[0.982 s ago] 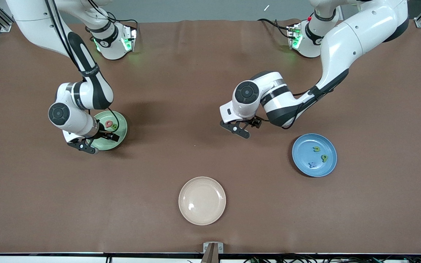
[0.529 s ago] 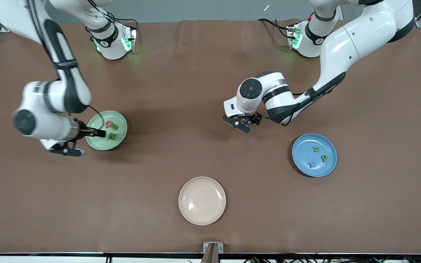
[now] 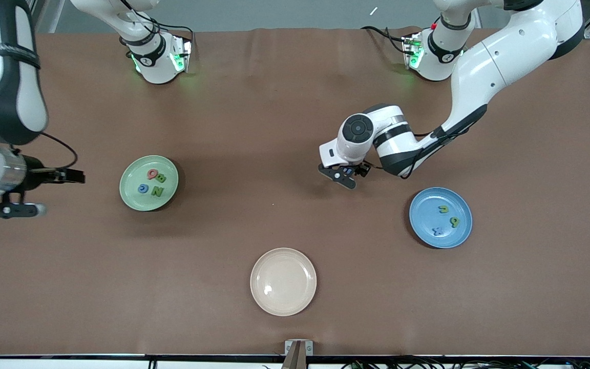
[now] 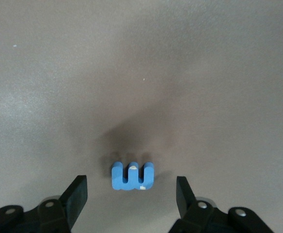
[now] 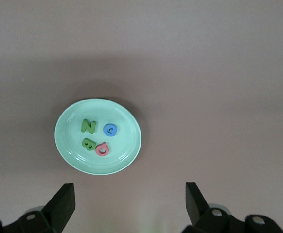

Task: Sort upper and lower case letters into plates
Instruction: 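Grasp the blue E with the left gripper while the right withdraws, then carry the blue E over the blue plate with the left gripper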

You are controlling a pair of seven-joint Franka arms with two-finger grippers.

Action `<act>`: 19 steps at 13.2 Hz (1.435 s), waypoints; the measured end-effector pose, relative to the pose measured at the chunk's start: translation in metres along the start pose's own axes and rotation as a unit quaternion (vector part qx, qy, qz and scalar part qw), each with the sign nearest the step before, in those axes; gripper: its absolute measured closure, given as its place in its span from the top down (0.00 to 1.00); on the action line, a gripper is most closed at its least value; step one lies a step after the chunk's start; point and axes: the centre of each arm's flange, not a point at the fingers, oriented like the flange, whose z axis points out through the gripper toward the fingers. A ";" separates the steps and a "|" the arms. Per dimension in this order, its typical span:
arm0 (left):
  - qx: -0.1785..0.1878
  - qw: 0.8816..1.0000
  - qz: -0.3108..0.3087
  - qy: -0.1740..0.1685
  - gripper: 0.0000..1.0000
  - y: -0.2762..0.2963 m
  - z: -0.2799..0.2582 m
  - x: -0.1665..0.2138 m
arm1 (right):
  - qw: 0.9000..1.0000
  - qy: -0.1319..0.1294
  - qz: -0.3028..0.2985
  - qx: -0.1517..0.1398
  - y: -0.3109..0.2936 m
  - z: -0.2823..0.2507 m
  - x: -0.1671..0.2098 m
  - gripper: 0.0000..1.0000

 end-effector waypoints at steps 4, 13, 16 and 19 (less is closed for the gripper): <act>0.004 1.000 0.002 0.004 0.63 -0.003 0.008 0.000 | 1.000 0.024 -0.005 0.002 0.032 -0.033 -0.004 1.00; 0.006 1.000 -0.016 0.009 0.40 0.001 0.010 0.001 | 0.999 0.049 -0.014 0.000 0.026 -0.062 -0.005 1.00; 0.006 0.999 -0.029 0.016 0.40 -0.012 0.003 0.007 | 0.999 0.050 -0.016 0.000 0.023 -0.068 -0.006 1.00; 0.006 0.998 -0.046 0.030 0.40 -0.052 -0.052 0.017 | 0.999 0.027 -0.017 0.003 0.022 -0.063 -0.010 1.00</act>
